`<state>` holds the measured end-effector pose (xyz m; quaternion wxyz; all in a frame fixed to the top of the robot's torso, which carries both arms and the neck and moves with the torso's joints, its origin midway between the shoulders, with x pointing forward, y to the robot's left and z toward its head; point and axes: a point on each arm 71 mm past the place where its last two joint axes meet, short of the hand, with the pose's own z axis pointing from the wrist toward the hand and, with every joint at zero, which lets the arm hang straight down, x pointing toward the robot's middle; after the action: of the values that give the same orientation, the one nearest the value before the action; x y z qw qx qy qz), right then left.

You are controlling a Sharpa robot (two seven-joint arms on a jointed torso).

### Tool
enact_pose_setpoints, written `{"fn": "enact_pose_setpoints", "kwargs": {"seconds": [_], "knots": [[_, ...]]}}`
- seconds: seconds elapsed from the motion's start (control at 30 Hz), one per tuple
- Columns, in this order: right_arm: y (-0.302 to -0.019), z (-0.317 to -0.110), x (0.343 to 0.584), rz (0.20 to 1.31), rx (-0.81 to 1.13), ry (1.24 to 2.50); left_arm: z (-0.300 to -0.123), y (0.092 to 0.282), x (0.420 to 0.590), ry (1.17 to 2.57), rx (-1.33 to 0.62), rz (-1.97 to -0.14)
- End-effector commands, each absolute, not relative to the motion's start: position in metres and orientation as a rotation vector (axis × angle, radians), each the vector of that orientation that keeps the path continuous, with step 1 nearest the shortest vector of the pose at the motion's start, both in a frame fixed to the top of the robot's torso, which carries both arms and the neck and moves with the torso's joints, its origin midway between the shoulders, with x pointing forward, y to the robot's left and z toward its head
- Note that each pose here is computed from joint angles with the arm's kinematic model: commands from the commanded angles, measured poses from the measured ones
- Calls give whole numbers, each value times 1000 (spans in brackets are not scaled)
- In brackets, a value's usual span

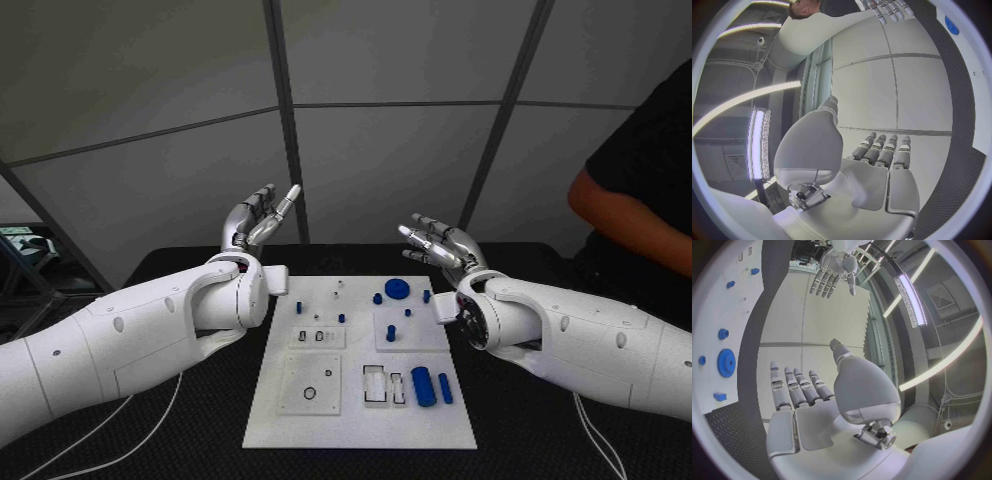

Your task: Assemble the parts on the task board

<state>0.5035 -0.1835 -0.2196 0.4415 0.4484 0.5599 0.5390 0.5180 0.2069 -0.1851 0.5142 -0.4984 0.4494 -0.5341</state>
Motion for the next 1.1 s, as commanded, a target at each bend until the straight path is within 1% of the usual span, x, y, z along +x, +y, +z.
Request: {"fn": "enact_pose_setpoints", "kwargs": {"seconds": [0.03,0.2,0.23,0.33,0.6,0.9,1.1], "knots": [[-172,-221,505,1411,1009,1559,-182,204,518,1068,-1174,-1340],[-171,-220,507,1416,991,1586,-182,204,518,1068,-1174,-1340],[-184,-204,515,1208,553,1487,-183,216,518,1073,-1186,-1332],[-186,-198,518,1152,428,1483,-182,218,516,1081,-1186,-1345],[-185,-187,523,1039,222,1516,-179,224,508,1100,-1179,-1376],[-181,-180,528,830,58,1617,-173,223,497,1119,-1169,-1416],[-172,-175,525,700,-101,1644,-168,220,485,1134,-1163,-1447]]}}
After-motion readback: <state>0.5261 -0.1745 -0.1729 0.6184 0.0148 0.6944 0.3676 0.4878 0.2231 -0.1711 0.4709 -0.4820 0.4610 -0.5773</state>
